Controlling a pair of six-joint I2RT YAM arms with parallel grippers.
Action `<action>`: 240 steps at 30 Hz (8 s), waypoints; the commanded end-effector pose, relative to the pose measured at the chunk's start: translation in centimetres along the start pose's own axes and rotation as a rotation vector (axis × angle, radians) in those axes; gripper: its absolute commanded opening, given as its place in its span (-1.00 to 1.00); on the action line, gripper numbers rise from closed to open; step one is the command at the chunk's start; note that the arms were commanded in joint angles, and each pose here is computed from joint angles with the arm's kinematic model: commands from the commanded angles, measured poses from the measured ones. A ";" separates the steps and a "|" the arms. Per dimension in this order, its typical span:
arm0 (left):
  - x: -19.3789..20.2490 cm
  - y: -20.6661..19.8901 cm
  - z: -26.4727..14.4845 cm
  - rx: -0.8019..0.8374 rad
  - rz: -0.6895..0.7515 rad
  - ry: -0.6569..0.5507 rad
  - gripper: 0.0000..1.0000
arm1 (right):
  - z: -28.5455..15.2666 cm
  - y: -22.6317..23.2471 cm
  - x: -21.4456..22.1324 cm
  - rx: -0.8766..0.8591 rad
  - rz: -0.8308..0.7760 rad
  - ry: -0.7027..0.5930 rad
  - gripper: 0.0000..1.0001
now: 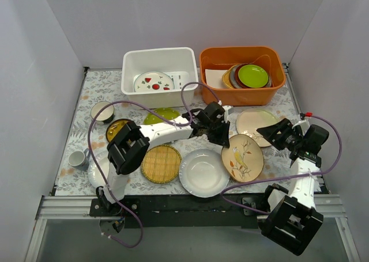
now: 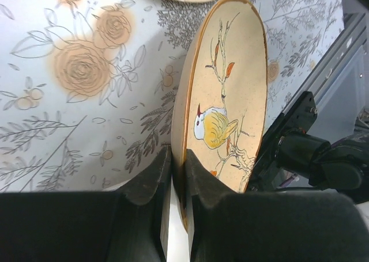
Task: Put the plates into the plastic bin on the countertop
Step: Pick up the plate from the corner of the board, then place the plate in the plastic bin.
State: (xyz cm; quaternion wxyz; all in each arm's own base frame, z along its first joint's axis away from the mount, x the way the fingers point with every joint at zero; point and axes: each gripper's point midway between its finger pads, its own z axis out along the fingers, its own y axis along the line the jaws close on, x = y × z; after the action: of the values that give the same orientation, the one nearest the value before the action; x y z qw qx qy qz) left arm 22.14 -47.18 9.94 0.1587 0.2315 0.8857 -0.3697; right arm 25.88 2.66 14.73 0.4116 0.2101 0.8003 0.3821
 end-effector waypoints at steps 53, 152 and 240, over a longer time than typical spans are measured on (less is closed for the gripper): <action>-8.7 3.1 -24.4 0.109 -0.098 -0.488 -1.00 | 5.1 13.9 9.9 -0.571 -0.056 0.243 0.18; 4.9 19.7 -30.5 -0.317 -0.417 -0.401 0.96 | 27.0 37.4 2.4 -0.567 -0.210 0.351 -0.97; 5.4 20.0 -30.2 -0.321 -0.431 -0.383 0.96 | 38.9 28.7 7.8 -0.197 -0.157 0.217 0.17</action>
State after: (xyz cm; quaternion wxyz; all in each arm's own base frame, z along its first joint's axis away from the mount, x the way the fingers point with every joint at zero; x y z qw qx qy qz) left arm 24.97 -11.26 16.15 0.2730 -0.0673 0.9161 -0.2859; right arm 52.88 42.49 13.24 0.3254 0.0661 0.8462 0.4169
